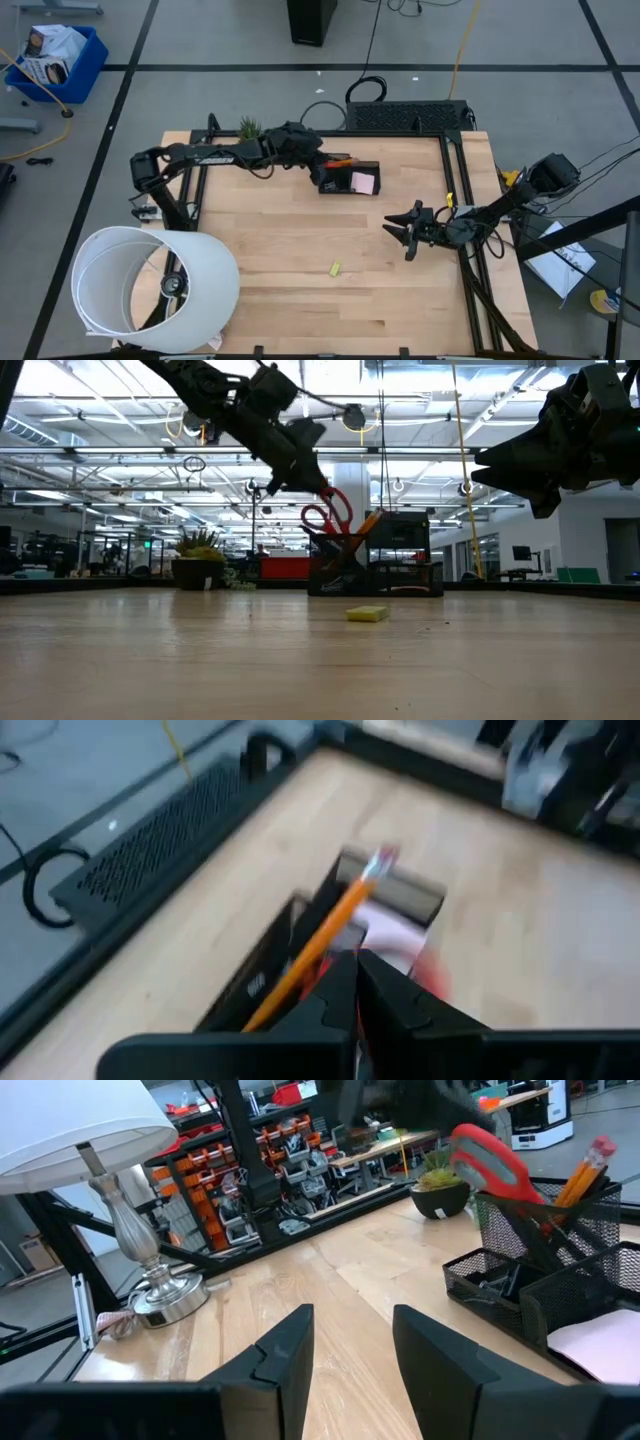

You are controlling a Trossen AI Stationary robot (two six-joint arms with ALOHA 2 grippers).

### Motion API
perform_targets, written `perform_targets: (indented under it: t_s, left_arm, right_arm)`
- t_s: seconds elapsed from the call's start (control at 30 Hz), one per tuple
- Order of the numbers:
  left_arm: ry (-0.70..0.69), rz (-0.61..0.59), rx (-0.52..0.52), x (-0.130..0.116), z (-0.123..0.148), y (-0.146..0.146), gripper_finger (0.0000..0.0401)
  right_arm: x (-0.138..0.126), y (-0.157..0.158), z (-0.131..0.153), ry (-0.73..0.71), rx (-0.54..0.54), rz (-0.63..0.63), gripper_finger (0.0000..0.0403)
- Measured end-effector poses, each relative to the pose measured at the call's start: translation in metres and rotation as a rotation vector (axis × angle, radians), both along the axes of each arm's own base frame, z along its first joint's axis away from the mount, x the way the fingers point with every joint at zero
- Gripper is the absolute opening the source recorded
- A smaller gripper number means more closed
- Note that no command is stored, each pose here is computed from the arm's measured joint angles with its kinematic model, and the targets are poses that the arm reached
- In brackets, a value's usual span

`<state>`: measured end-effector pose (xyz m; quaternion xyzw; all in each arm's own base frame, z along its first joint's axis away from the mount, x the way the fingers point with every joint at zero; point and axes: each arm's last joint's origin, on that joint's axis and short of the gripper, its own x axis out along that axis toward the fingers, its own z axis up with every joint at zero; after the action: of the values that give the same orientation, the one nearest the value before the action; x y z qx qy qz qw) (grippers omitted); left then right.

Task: Pick and place office supplies into organizer
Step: Put the black pen into the desk organizer

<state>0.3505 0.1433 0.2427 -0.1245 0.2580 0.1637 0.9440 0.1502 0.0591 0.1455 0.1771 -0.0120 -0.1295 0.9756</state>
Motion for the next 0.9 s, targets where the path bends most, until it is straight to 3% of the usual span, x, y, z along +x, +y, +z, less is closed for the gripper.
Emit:
perform_targets:
  t_s: [0.2,0.43,0.53,0.67,0.9]
  left_arm:
    - [0.023,0.085,-0.01,-0.009,0.008,0.001,0.0004]
    - [0.123,0.321,-0.103,-0.023,-0.002,0.004,0.0043]
    - [0.105,0.372,-0.121,-0.024,-0.006,0.007,0.0061]
    - [0.157,0.368,-0.131,-0.028,-0.022,0.004,0.0073]
    - [0.123,0.301,-0.014,-0.031,-0.009,-0.017,0.0072]
  right_arm:
    - [0.0,0.0,0.0,0.0,0.0,0.0,0.0132]
    - [0.0,0.0,0.0,0.0,0.0,0.0,0.0132]
    - [0.0,0.0,0.0,0.001,0.0,0.0,0.0132]
    - [0.0,0.0,0.0,0.0,0.0,0.0,0.0132]
    - [0.0,0.0,0.0,0.003,-0.002,0.0,0.0132]
